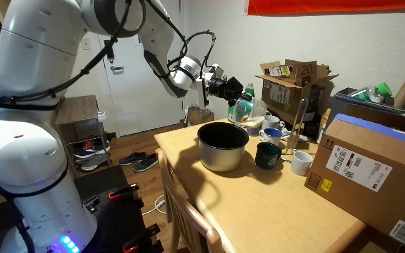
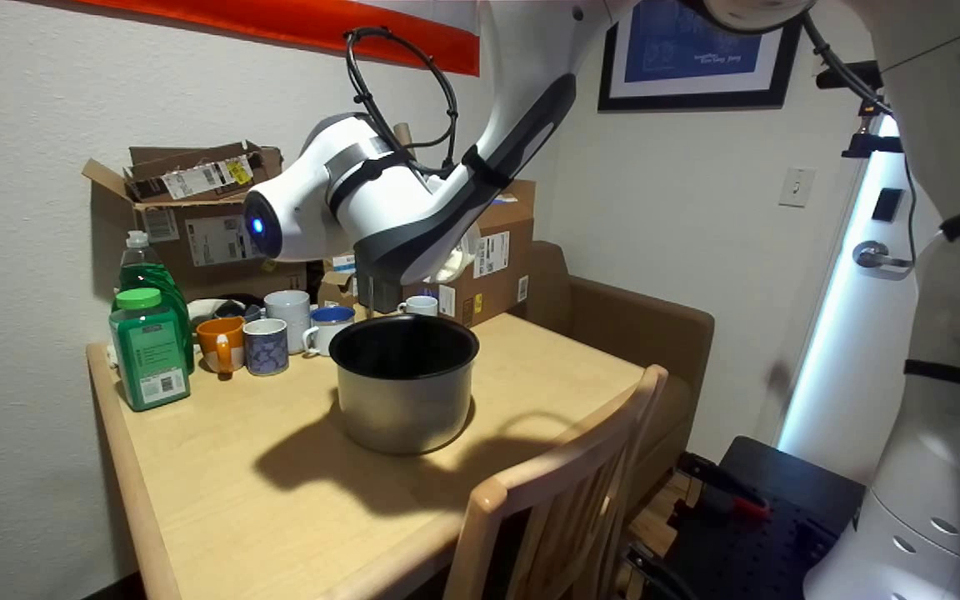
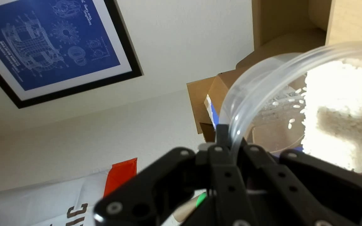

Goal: Pick up the bowl and pour its contents into the pot

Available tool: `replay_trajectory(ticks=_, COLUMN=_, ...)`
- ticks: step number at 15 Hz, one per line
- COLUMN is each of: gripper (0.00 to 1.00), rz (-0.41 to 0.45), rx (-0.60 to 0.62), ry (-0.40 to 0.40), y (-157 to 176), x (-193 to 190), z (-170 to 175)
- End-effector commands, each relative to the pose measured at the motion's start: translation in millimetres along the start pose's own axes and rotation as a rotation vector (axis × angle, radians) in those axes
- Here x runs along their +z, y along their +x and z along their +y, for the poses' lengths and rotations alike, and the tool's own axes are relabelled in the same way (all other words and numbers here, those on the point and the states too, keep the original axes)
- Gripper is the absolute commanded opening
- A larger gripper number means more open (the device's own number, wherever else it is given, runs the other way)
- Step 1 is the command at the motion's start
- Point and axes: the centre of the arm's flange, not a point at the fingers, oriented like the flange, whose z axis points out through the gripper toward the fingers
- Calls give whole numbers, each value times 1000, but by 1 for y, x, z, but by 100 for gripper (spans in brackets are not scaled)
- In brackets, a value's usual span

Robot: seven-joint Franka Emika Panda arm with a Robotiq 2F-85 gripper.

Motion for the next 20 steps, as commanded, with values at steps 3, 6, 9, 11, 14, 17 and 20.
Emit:
replay_trajectory(ticks=3, gripper=4, rz=1, rx=-5, ry=0, y=-1, x=-1, z=-3)
replay_trajectory(ticks=6, gripper=4, rz=1, rx=-6, ry=0, y=-1, x=-1, z=-4)
replay_trajectory(ticks=9, gripper=3, rz=-9, rx=-7, ry=-7, y=-1, x=4, z=-2)
replay_trajectory(ticks=11, gripper=3, rz=-8, rx=-7, ry=-9, y=-2, x=4, z=-3)
replay_trajectory(ticks=14, gripper=3, rz=-10, rx=-3, ry=-19, y=-1, x=5, z=0)
replay_trajectory(ticks=17, gripper=3, rz=-11, rx=-4, ry=-34, y=0, x=5, z=3)
replay_trajectory(ticks=20, gripper=3, rz=-19, rx=-5, ry=-51, y=2, x=7, z=6)
